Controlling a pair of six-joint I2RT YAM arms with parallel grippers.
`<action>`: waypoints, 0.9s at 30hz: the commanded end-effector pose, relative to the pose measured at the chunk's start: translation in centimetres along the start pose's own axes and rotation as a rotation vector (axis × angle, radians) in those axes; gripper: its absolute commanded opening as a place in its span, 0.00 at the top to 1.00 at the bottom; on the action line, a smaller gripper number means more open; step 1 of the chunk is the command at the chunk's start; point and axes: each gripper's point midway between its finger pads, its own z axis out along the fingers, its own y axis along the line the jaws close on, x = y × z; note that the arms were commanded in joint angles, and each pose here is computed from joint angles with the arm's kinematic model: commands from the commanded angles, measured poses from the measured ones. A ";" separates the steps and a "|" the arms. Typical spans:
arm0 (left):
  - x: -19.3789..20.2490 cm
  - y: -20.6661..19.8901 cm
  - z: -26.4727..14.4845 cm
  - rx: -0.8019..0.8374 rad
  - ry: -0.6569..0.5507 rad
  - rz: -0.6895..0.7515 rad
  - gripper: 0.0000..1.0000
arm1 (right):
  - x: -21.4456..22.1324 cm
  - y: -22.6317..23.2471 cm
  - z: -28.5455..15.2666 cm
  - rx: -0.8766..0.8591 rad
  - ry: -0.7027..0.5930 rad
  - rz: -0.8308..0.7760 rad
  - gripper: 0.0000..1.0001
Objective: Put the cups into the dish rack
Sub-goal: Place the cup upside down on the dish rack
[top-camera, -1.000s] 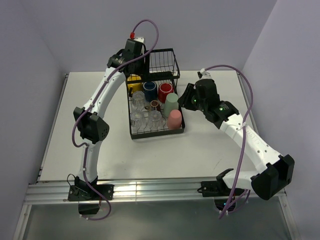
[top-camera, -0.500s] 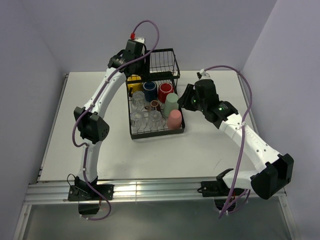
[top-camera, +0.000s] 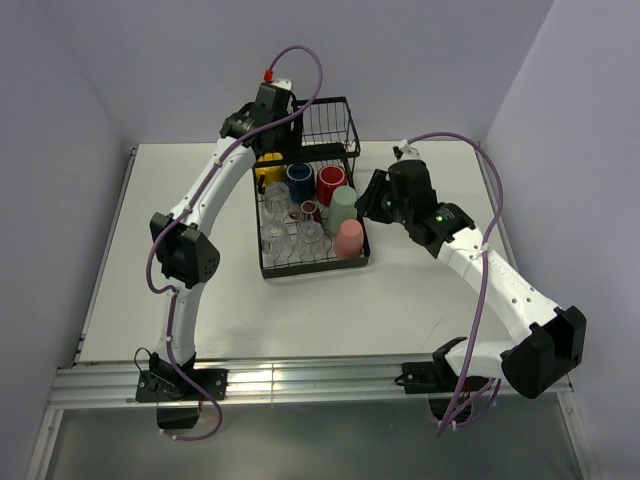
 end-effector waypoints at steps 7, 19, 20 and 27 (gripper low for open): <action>0.7 0.9 -0.3 -0.048 0.021 0.054 0.21 | -0.5 0.3 0.1 -0.018 -0.026 -0.006 0.62; -5.3 -0.4 -5.5 0.022 -0.196 0.006 0.20 | -1.4 0.1 -0.7 -0.001 -0.063 -0.014 0.62; -6.0 -0.6 -5.9 0.030 -0.225 0.001 0.20 | -1.5 0.1 -0.8 0.000 -0.068 -0.015 0.61; -12.0 -0.8 -12.8 0.105 -0.438 -0.046 0.18 | -2.9 0.4 -1.8 0.003 -0.109 -0.023 0.60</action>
